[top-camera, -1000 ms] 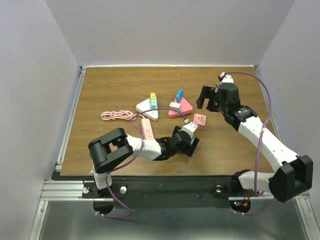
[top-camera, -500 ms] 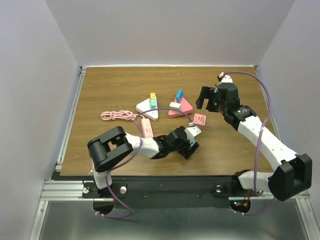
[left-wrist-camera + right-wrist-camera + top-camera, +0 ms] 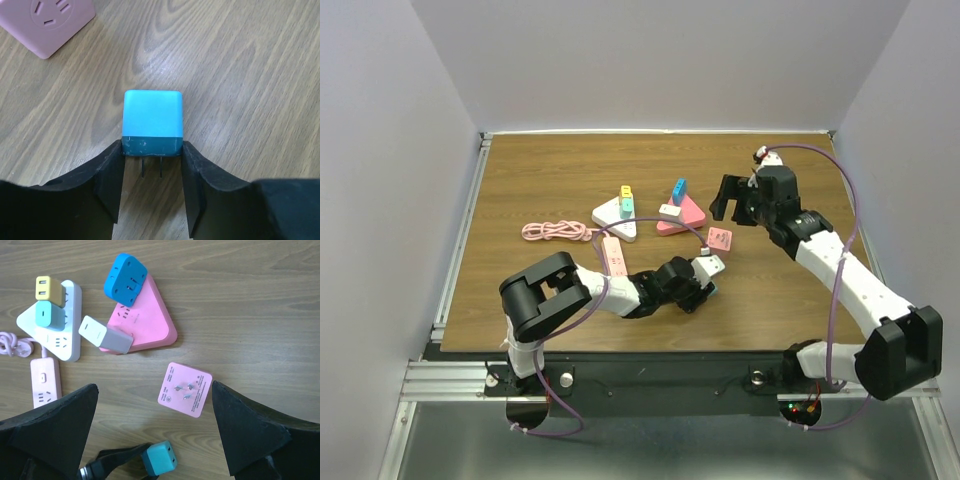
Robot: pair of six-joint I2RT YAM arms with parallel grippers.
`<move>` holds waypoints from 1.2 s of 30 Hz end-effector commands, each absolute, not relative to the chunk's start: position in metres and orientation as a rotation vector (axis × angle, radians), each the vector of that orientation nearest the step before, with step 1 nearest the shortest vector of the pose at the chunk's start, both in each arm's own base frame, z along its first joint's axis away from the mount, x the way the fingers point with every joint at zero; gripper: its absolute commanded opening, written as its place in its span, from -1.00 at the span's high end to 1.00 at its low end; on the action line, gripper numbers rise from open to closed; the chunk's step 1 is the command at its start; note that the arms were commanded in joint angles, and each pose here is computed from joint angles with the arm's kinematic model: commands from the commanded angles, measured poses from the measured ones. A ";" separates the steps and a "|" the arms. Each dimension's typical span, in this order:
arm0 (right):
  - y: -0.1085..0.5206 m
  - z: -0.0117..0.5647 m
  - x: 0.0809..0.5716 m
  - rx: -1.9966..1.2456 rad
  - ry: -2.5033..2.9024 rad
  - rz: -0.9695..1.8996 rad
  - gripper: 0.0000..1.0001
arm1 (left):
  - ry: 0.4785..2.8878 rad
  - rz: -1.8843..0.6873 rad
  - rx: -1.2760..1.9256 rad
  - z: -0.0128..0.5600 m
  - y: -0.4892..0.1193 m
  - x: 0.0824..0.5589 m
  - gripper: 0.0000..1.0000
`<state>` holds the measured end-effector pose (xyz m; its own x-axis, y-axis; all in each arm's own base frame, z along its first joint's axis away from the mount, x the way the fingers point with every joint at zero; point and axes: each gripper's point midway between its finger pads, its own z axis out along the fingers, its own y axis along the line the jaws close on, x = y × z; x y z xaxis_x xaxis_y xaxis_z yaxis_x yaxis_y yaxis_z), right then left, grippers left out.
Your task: Insert the plug
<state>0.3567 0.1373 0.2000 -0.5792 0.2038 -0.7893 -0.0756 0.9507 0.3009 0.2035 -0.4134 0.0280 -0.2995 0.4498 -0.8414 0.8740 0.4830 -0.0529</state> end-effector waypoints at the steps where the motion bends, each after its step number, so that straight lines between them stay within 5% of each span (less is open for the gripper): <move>1: 0.143 0.208 0.340 0.065 2.161 0.476 -1.00 | 1.887 -0.682 1.089 0.038 -0.420 0.206 0.74; 3: 0.140 0.201 0.331 0.067 2.204 0.479 -1.00 | 1.905 -0.698 1.058 0.040 -0.419 0.205 1.00; 26: 0.222 0.167 0.217 -0.267 2.452 1.343 -0.97 | 1.753 -0.847 0.744 0.151 -0.376 0.195 1.00; 30: 0.225 0.161 0.211 -0.287 2.473 1.399 -0.84 | 1.741 -0.841 0.729 0.156 -0.373 0.197 1.00; 36: 0.227 0.158 0.208 -0.297 2.486 1.446 -0.34 | 1.728 -0.854 0.709 0.163 -0.370 0.195 1.00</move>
